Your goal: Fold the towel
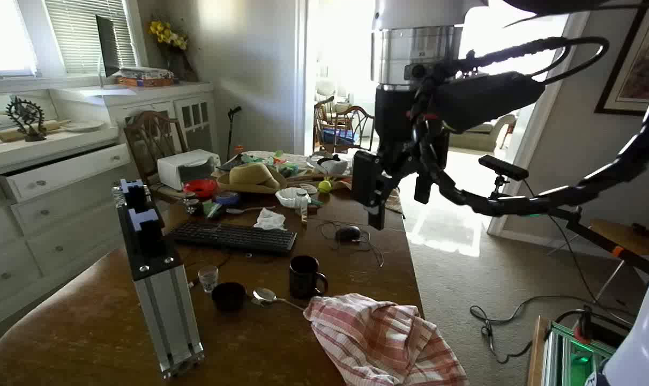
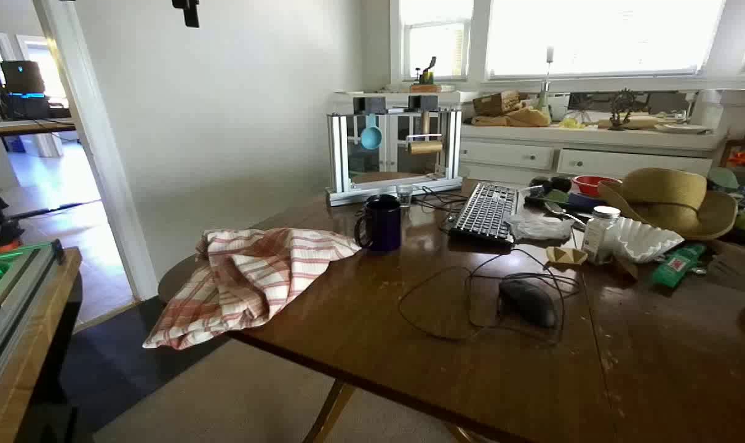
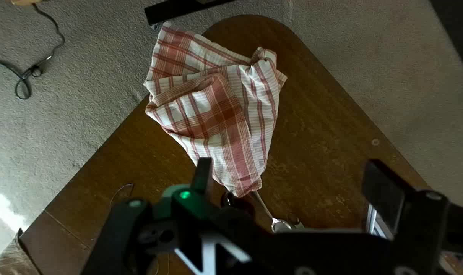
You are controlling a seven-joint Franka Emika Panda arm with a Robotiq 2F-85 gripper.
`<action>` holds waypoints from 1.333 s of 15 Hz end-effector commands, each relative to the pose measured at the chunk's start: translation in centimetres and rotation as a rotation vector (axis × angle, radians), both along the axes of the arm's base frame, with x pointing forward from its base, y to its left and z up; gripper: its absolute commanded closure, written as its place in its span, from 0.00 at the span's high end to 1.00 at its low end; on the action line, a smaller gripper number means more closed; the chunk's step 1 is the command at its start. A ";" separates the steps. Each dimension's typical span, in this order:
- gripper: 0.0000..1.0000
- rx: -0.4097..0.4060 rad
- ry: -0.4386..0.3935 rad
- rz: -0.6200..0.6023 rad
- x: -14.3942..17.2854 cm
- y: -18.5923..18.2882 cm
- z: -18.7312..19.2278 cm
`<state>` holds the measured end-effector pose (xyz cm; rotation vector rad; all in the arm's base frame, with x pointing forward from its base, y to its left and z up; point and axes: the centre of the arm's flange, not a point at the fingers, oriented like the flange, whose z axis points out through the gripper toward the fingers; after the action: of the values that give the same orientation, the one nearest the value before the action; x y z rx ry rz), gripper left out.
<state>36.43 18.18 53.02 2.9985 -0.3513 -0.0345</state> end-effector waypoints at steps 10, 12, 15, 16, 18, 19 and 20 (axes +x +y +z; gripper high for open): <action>1.00 0.178 0.091 0.181 5.0 -6.6 -3.7; 1.00 0.242 0.113 0.241 7.1 -9.9 -6.0; 1.00 0.325 0.128 0.346 9.4 -13.2 -9.2; 1.00 0.343 0.136 0.363 10.0 -14.1 -10.3; 1.00 0.307 0.132 0.329 8.9 -14.1 -9.5; 1.00 0.314 0.146 0.328 9.2 -14.6 -10.4; 1.00 0.314 0.150 0.325 9.3 -14.7 -10.6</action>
<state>45.77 3.44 42.42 3.2914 0.1763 -0.3092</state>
